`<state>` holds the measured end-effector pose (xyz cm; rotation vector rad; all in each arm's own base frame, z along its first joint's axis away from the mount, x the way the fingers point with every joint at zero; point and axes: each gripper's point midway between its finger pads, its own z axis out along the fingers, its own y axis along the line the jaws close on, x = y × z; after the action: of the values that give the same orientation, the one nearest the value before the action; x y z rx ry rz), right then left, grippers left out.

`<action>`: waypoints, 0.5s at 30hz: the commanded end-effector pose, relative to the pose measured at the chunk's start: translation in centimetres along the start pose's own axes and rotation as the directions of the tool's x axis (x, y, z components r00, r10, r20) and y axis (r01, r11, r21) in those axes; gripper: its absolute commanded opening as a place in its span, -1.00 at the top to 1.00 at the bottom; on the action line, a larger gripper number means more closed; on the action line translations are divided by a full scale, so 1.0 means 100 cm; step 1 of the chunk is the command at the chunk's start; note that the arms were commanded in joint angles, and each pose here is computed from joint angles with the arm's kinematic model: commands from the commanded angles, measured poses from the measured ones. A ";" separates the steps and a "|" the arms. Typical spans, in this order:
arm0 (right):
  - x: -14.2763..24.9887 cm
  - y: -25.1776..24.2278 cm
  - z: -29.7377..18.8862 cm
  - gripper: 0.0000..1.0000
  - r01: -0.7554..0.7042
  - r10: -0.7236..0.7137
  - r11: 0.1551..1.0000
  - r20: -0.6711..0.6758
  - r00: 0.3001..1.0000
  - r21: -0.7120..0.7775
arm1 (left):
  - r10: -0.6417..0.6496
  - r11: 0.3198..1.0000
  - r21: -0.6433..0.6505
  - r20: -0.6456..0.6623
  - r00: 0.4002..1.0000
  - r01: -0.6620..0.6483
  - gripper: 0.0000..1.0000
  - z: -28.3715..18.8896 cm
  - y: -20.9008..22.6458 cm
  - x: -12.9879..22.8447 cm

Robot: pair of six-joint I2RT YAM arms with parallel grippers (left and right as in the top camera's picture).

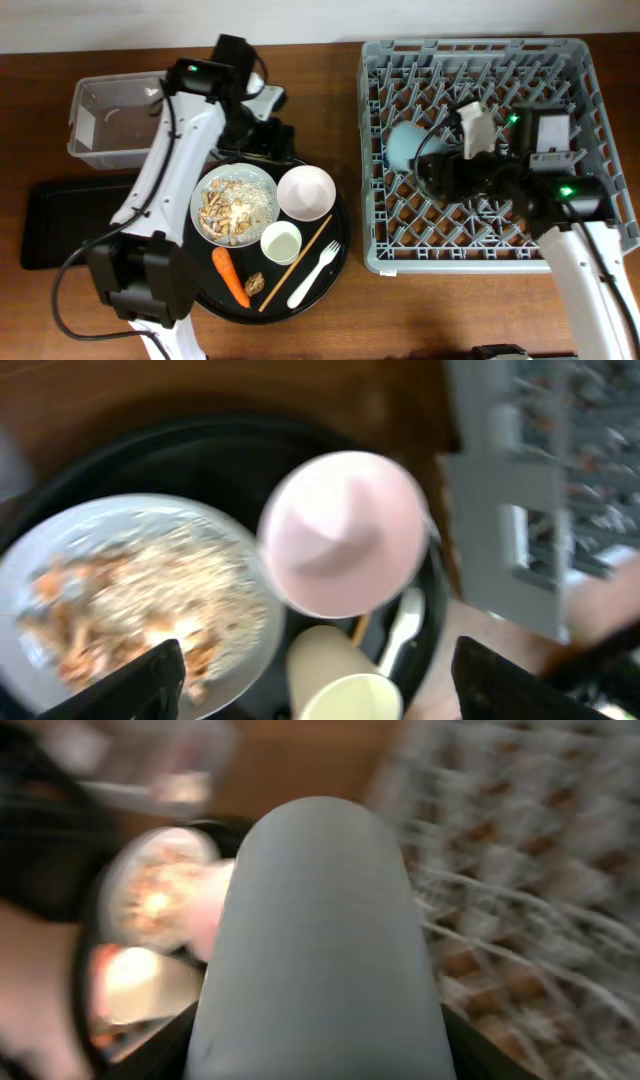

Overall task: Sort waste into correct bins and load items into the dishwasher rack
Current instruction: 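Carry blue cup with right gripper and place it in the rack's right side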

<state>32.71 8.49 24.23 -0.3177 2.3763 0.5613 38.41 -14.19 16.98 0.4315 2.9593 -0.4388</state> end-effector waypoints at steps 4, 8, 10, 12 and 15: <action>-0.012 -0.086 -0.077 0.38 -0.097 0.097 0.866 0.025 0.995 0.490 | -0.115 0.991 -0.076 -0.003 0.993 0.114 -0.73 -0.008 0.037 0.004; 0.017 -0.136 -0.107 0.37 -0.254 0.284 0.755 0.047 0.958 0.604 | -0.134 0.988 -0.078 -0.012 0.991 0.133 -0.73 -0.010 0.043 0.008; 0.028 -0.158 -0.115 0.38 -0.327 0.365 0.703 0.075 0.928 0.631 | -0.135 0.988 -0.081 -0.016 0.991 0.134 -0.73 -0.010 0.043 0.009; 0.042 -0.184 -0.122 0.38 -0.406 0.455 0.635 0.107 0.884 0.657 | -0.137 0.988 -0.080 -0.021 0.990 0.134 -0.74 -0.010 0.043 0.010; 0.064 -0.218 -0.125 0.40 -0.492 0.565 0.546 0.136 0.814 0.678 | -0.137 0.988 -0.080 -0.022 0.990 0.135 -0.74 -0.010 0.043 0.010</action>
<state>29.44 -14.16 23.06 0.5934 2.5673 -0.1214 38.46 -9.93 16.59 0.2503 3.0293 -0.3458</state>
